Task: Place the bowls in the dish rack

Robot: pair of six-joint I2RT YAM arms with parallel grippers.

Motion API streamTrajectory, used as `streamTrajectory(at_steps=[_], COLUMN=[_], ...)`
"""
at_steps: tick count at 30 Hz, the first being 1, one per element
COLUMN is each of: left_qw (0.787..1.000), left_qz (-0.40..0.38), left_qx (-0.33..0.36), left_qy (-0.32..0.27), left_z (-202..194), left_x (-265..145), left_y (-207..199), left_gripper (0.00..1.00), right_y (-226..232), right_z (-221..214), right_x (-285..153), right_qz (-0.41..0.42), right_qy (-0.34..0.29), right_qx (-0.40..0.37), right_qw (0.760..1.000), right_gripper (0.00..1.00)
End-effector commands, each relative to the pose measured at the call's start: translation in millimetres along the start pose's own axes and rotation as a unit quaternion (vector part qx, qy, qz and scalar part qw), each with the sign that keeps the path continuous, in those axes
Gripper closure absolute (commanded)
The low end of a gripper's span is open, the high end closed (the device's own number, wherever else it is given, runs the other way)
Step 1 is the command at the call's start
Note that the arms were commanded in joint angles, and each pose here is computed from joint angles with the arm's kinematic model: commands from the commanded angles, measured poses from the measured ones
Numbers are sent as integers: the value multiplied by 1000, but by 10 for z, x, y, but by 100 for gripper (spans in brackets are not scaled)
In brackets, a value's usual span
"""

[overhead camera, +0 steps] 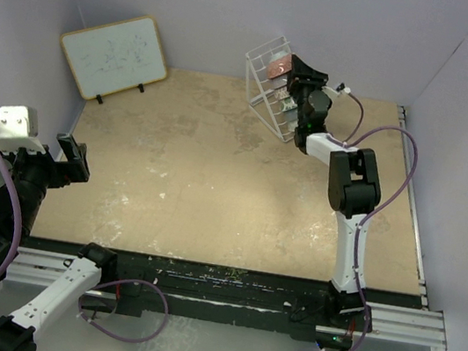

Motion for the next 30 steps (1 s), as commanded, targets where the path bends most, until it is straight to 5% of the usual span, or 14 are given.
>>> streamTrajectory(at_steps=[1,14,30], left_qw=[1000,1000,999], left_qz=[-12,-17,-40], left_qx=[-9,-19,-25], left_qy=[-17,-16,-14], left_z=[99,102,140], left_x=[-21,-90,-36], left_y=[-17,1,-77], left_gripper=[1,1,1], right_y=[443,329,436], right_z=[58,41,246], right_x=[-10,76,-213], right_qz=[15,-74,-131], right_qy=[-8,30,8], right_qx=[-5,-33,-68], right_qw=[1000,996,989], right_gripper=[52,41,40])
Point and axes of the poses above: each gripper's point midway between its finger pads, its own x axis out along the fingers, its own y axis along the line the jaws close on, z = x × y, the point moved 9 cm from there along -x, back along the fingers, and after that the axes turned 3 degrees about x, right-handed, at the moved point
